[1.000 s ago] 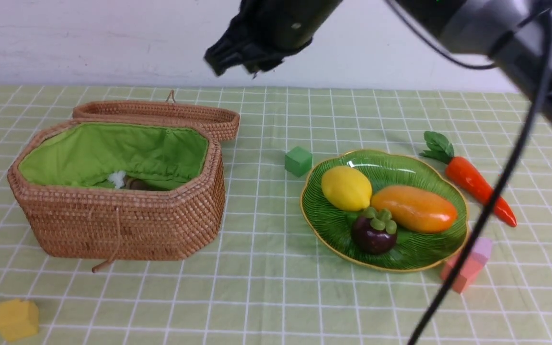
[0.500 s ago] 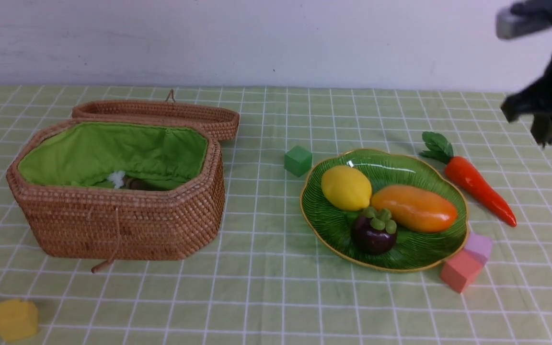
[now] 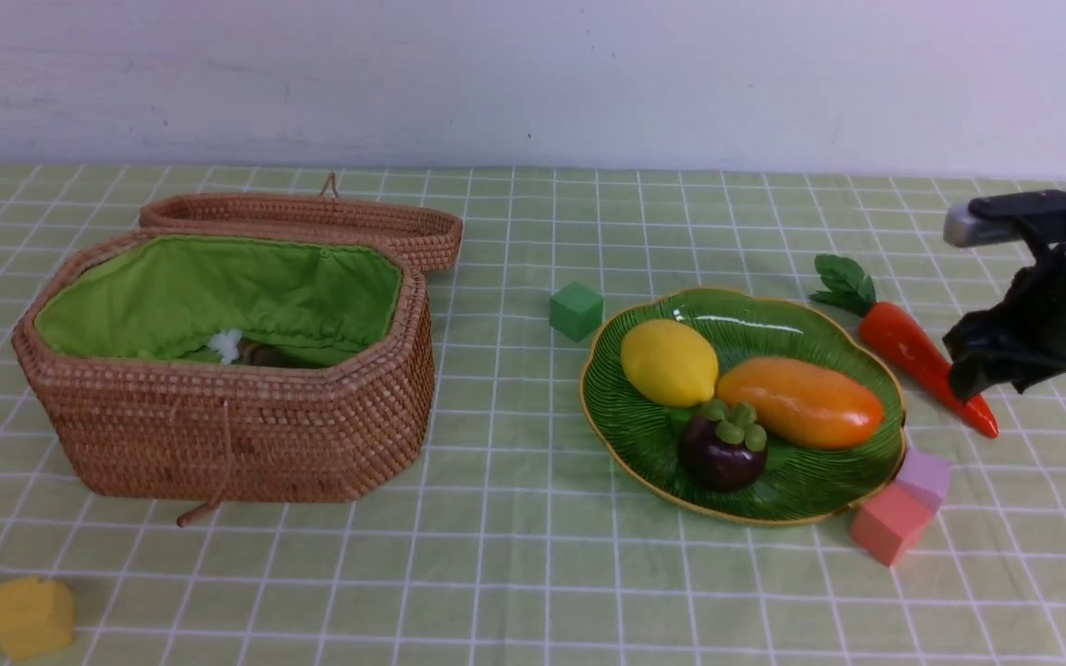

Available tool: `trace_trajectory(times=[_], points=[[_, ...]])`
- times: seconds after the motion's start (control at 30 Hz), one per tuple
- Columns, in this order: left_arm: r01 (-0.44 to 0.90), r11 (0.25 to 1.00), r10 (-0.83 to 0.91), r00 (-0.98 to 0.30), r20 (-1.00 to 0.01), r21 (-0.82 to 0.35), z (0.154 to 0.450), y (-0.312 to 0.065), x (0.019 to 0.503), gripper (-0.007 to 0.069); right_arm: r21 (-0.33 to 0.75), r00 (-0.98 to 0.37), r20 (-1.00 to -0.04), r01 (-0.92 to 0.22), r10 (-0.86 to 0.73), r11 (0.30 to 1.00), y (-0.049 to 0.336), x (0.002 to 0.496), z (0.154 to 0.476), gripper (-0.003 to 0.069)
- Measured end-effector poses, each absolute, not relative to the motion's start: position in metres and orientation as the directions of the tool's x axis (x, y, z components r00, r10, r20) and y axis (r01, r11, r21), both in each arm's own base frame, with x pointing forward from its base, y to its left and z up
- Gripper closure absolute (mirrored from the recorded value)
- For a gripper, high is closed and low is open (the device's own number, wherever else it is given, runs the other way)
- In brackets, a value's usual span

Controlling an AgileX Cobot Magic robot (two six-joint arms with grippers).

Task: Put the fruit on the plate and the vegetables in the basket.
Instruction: Use the right arm to grab a carrot and put it into the left basket

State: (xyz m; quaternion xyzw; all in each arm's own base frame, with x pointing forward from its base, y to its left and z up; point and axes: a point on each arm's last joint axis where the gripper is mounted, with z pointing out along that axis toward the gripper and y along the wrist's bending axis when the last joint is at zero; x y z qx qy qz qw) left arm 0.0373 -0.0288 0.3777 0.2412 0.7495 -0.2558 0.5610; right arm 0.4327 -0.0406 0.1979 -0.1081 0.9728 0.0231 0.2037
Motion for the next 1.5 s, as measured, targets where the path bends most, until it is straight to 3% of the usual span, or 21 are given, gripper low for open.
trace_trajectory(times=[0.23,0.37,0.6,0.83,0.93,1.1,1.2,1.33,1.4,1.5], points=[[0.648,0.753,0.075,-0.254,-0.964,-0.113,0.378,-0.029,0.037,0.0635,-0.031,-0.876,-0.429,-0.232,-0.222,0.972,-0.043,0.445,0.171,0.0192],[0.649,0.753,0.074,-0.255,-0.964,-0.113,0.378,-0.029,0.037,0.0635,-0.030,-0.877,-0.423,-0.236,-0.227,0.971,-0.044,0.447,0.164,0.0239],[0.648,0.753,0.076,-0.257,-0.964,-0.114,0.377,-0.029,0.037,0.0631,-0.006,-0.884,-0.417,-0.228,-0.210,0.974,-0.042,0.449,0.158,0.0402],[0.647,0.754,0.081,-0.265,-0.961,-0.115,0.377,-0.029,0.037,0.0629,0.022,-0.902,-0.391,-0.207,-0.182,0.978,-0.041,0.445,0.163,0.0405],[0.646,0.754,0.084,-0.269,-0.960,-0.115,0.376,-0.029,0.037,0.0627,0.056,-0.913,-0.393,-0.145,-0.112,0.988,-0.039,0.435,0.189,0.0405],[0.644,0.756,0.093,-0.278,-0.956,-0.114,0.375,-0.028,0.037,0.0625,0.101,-0.882,-0.471,-0.085,-0.028,0.991,-0.033,0.410,0.262,0.0405],[0.641,0.760,0.102,-0.283,-0.954,-0.109,0.374,-0.028,0.037,0.0625,0.146,-0.872,-0.489,-0.104,-0.019,0.984,-0.016,0.392,0.296,0.0405],[0.599,0.799,0.136,-0.267,-0.954,-0.054,0.373,-0.023,0.041,0.0625,0.185,-0.843,-0.525,-0.245,-0.115,0.952,0.036,0.368,0.330,0.0405],[0.499,0.867,0.124,-0.248,-0.961,-0.017,0.374,-0.013,0.048,0.0625,0.186,-0.772,-0.582,-0.433,-0.257,0.882,0.094,0.350,0.353,0.0405],[0.368,0.928,0.038,-0.240,-0.970,-0.054,0.378,-0.003,0.054,0.0625,0.152,-0.647,-0.663,-0.609,-0.377,0.778,0.158,0.333,0.372,0.0405]])
